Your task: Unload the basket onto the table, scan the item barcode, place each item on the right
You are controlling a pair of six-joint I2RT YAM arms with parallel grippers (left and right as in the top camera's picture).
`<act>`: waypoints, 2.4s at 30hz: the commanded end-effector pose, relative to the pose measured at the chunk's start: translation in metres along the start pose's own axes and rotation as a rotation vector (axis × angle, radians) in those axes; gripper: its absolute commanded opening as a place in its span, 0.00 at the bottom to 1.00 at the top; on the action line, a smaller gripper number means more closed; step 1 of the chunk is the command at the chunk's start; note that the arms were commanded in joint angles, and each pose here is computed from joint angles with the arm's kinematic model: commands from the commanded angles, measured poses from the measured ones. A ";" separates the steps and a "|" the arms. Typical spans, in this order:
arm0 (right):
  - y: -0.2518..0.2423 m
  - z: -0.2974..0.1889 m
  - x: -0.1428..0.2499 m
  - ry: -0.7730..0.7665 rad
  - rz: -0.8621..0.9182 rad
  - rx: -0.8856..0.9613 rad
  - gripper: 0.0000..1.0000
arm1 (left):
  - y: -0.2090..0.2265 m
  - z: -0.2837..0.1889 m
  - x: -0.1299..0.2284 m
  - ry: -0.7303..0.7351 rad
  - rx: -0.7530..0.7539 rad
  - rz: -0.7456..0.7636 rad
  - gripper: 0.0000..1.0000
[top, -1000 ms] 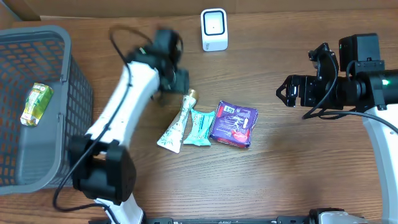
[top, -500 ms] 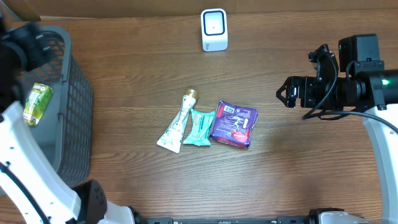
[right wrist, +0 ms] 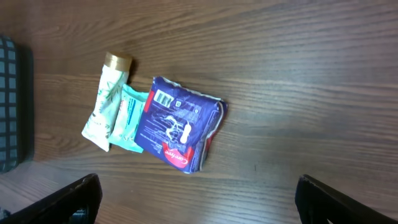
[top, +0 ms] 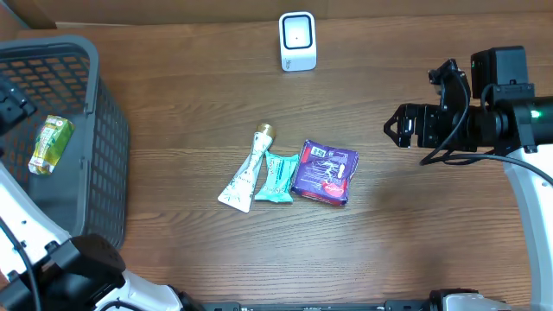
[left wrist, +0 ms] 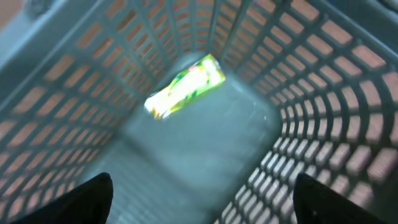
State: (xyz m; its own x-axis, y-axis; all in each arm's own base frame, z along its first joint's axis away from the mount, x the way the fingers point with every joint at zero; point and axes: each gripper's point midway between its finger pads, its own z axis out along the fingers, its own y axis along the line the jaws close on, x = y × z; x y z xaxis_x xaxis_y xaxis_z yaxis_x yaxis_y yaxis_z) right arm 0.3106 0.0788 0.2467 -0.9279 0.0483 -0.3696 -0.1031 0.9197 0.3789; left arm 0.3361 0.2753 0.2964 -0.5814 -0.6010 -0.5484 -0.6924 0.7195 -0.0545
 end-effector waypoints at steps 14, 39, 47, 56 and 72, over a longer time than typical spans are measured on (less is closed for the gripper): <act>0.002 -0.005 -0.007 -0.030 -0.018 0.008 1.00 | -0.002 0.154 0.008 -0.074 0.015 0.244 0.82; 0.002 -0.005 -0.004 -0.019 -0.010 0.009 1.00 | 0.007 0.273 0.066 0.100 0.023 0.565 0.73; 0.002 -0.005 -0.004 -0.020 -0.002 0.008 1.00 | 0.014 0.274 0.054 0.060 -0.030 0.566 0.63; 0.002 -0.005 -0.003 -0.016 -0.001 0.009 1.00 | 0.033 0.272 0.044 0.047 -0.155 0.541 0.64; 0.002 -0.005 -0.002 -0.010 0.001 0.010 1.00 | 0.023 0.278 0.057 0.061 -0.118 0.481 0.04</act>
State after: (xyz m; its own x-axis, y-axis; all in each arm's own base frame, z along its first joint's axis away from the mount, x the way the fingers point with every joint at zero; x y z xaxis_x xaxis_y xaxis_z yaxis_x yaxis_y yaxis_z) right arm 0.3082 0.0776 0.2451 -0.9325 0.0522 -0.3573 -0.0921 0.9225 0.3749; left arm 0.4082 0.3644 0.0519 -0.8654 -0.1880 -0.4645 -0.3650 0.8716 0.3273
